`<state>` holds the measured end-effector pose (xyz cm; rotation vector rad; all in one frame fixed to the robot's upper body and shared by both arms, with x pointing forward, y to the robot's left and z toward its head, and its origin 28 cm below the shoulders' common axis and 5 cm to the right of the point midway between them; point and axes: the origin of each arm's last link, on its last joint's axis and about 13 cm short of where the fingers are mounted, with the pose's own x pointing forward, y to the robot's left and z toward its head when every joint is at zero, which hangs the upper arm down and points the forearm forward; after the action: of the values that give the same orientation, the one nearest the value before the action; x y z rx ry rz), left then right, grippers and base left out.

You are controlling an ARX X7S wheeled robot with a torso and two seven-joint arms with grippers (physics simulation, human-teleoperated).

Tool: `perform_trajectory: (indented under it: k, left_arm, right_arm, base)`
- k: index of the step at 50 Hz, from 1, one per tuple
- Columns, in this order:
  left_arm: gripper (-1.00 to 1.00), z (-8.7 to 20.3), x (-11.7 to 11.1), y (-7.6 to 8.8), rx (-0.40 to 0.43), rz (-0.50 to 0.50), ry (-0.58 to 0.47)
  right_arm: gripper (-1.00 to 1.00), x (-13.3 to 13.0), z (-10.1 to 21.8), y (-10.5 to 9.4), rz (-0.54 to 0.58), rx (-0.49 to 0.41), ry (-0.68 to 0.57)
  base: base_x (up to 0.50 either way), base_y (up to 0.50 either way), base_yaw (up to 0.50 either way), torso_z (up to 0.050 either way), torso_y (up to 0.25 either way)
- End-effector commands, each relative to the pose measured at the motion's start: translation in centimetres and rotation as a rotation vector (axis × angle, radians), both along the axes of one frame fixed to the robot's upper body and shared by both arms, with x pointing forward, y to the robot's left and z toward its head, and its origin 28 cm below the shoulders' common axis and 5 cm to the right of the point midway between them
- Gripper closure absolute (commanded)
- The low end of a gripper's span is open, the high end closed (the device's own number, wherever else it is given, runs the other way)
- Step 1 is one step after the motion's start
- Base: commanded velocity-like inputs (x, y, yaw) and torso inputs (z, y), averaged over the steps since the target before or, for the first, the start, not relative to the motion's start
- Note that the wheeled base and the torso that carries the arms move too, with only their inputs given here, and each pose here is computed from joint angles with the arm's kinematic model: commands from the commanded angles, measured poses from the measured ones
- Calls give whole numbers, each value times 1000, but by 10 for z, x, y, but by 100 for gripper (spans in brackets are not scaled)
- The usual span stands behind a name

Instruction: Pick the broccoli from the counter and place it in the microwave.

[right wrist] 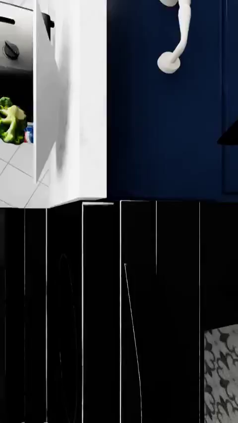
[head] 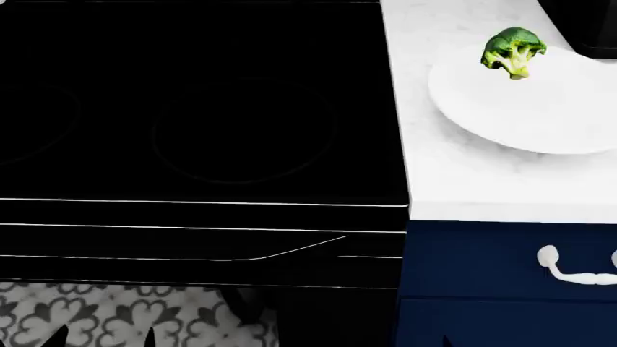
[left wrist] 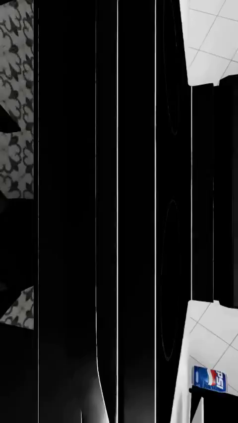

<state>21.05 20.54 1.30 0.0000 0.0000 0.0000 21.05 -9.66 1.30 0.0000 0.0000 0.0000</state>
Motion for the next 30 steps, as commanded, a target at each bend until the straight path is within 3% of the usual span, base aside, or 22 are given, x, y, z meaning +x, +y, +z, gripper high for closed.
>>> perform_trajectory:
  k: [1,17,30]
  left_arm:
    - [-100,1,-1,0,0,0,0]
    - [-100,0,-2,-4,7,-4,-2]
    - [-100,2,-1,-4,-7,-35,4]
  right_arm:
    - [-100,-1,0,0,0,0,0]
    - [-100,-1,-3,-2,5,1,25]
    - [-100,0,-1,-2,3,4,22]
  base:
    - [0,0,0,0,0]
    - [0,0,0,0,0]
    - [0,0,0,50,0]
